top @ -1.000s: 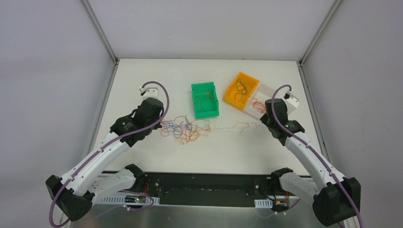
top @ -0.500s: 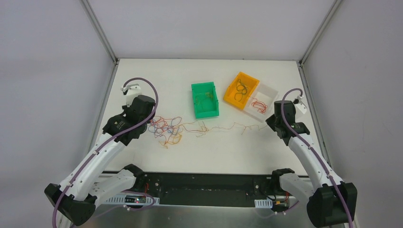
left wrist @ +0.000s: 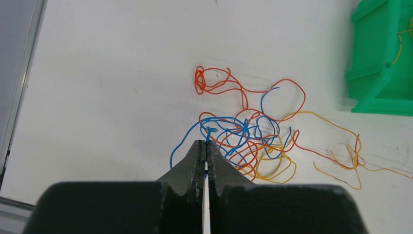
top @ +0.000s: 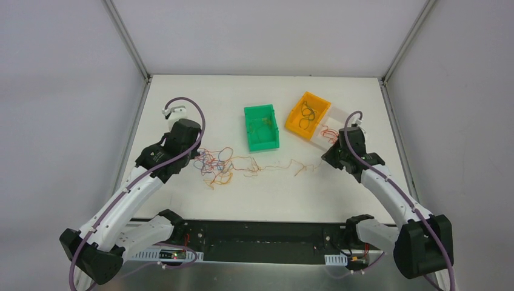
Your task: Untangle the cables
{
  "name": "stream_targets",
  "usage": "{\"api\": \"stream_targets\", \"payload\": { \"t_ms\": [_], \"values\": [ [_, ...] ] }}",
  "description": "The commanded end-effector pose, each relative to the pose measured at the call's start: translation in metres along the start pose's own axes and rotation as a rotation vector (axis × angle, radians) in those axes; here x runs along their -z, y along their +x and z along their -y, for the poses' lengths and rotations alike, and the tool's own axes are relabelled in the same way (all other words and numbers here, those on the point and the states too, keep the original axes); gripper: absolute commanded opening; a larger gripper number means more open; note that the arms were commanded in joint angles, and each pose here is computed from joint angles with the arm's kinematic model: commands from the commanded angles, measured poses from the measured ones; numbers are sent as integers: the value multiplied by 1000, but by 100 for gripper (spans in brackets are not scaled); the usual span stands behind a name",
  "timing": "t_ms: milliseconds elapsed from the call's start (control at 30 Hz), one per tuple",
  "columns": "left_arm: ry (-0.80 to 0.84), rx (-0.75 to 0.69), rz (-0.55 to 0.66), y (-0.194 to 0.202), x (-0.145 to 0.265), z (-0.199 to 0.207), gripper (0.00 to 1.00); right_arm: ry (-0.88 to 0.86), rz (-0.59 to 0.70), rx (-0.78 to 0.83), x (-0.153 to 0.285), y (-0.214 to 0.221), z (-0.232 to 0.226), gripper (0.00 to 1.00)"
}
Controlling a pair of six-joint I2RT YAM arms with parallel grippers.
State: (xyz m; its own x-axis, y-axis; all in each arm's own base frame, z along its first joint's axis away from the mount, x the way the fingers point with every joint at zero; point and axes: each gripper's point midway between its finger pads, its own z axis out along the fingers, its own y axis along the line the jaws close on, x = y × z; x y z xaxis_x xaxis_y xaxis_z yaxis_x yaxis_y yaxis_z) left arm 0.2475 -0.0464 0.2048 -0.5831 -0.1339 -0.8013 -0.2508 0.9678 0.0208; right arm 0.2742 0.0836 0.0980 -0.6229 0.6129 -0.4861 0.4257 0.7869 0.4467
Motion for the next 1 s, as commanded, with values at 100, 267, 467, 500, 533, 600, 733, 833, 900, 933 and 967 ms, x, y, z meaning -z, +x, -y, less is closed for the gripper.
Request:
{"api": "stream_targets", "payload": {
  "t_ms": [100, 267, 467, 500, 533, 600, 733, 833, 900, 933, 967],
  "values": [
    [59, 33, 1, -1, -3, 14, 0, -48, -92, 173, -5, 37, -28, 65],
    [71, 28, 3, -1, -2, 15, 0, -37, -62, 293, -1, 47, -44, 92],
    [85, 31, 2, 0, -2, 17, 0, 24, -42, 419, -4, 58, -72, 99],
    [89, 31, 2, 0, -2, 18, 0, 29, -48, 426, -7, 61, -75, 99],
    [90, 31, 0, 1, -2, 18, 0, 28, -59, 432, -10, 65, -78, 99],
    [91, 29, 0, 1, -2, 18, 0, 15, -81, 438, -16, 75, -86, 99],
    [89, 30, 13, 0, 0, 15, 0, -5, -144, 437, -28, 96, -98, 99],
    [88, 28, 16, 0, 0, 14, 0, -8, -159, 435, -33, 106, -106, 99],
    [87, 26, 15, 1, 0, 14, 0, 1, -166, 438, -37, 113, -108, 99],
    [88, 26, 15, 1, 0, 14, 0, 15, -166, 440, -39, 115, -107, 99],
    [88, 25, 15, 1, 0, 14, 0, 30, -164, 444, -41, 117, -106, 99]
  ]
}}
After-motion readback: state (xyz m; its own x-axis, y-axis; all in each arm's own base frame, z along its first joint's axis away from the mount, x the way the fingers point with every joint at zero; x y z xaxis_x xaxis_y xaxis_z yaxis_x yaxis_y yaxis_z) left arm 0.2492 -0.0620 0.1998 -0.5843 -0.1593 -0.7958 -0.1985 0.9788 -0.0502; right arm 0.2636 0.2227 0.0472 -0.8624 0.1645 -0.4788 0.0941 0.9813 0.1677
